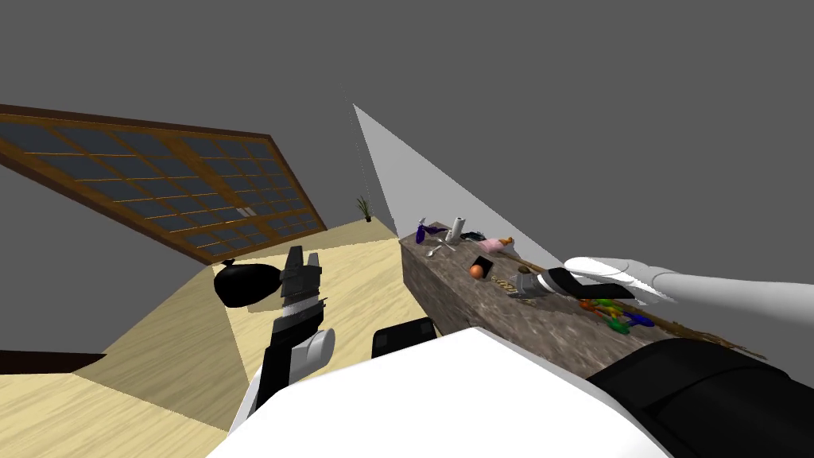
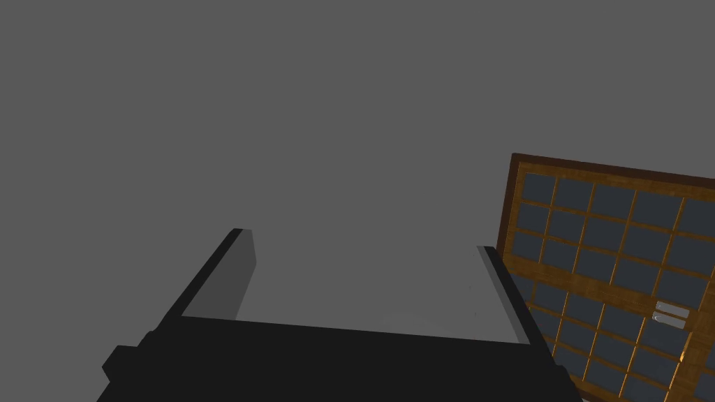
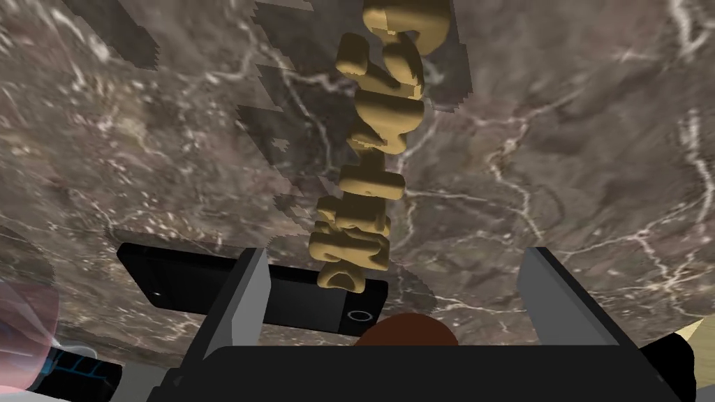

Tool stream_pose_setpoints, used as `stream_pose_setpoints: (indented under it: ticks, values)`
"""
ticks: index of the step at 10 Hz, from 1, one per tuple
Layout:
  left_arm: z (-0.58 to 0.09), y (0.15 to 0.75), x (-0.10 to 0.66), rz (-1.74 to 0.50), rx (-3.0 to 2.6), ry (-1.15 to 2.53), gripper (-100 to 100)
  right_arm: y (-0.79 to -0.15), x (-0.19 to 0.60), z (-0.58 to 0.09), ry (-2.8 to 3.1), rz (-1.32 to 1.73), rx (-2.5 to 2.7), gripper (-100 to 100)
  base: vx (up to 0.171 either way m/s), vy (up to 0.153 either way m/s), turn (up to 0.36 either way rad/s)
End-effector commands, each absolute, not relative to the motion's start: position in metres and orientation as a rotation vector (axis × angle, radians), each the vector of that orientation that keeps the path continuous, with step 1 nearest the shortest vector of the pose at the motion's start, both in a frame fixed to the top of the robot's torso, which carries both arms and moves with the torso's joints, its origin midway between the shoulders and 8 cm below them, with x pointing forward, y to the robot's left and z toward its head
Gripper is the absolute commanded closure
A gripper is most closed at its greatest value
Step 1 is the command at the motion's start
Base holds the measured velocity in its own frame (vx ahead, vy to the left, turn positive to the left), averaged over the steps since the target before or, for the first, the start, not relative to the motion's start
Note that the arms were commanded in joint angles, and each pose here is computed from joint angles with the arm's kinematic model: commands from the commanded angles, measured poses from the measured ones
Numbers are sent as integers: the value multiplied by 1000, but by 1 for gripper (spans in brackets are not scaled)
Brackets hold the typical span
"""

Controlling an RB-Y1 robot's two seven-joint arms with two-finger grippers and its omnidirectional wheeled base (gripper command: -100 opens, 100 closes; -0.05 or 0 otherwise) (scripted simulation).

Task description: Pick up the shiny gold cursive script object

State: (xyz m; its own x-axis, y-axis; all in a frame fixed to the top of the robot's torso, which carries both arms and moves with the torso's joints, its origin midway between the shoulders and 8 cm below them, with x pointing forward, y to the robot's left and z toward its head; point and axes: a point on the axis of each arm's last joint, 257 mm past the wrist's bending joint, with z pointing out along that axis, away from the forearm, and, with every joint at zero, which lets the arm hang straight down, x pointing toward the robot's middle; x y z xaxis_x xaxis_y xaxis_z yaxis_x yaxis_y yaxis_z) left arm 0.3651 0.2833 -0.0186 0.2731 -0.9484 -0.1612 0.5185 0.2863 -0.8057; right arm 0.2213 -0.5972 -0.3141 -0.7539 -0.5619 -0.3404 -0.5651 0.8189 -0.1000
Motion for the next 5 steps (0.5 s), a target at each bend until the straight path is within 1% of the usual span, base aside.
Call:
stream_pose_setpoints:
  ticks: [1, 3, 4, 5]
  values:
    - [-19, 283, 365, -1107, -711, 733, 0, -614, 193, -316, 2723, -6, -851, -100, 92, 31, 121]
    - [-19, 283, 365, -1107, -711, 733, 0, -638, 145, -321, 2846, -16, -850, -100, 117, 40, 165]
    - [-19, 283, 365, -1107, -711, 733, 0, -638, 145, -321, 2846, -16, -850, -100, 76, 22, 52]
    - [-19, 283, 365, -1107, -711, 733, 0, -646, 125, -322, 2896, -16, -849, -100, 52, 9, 61]
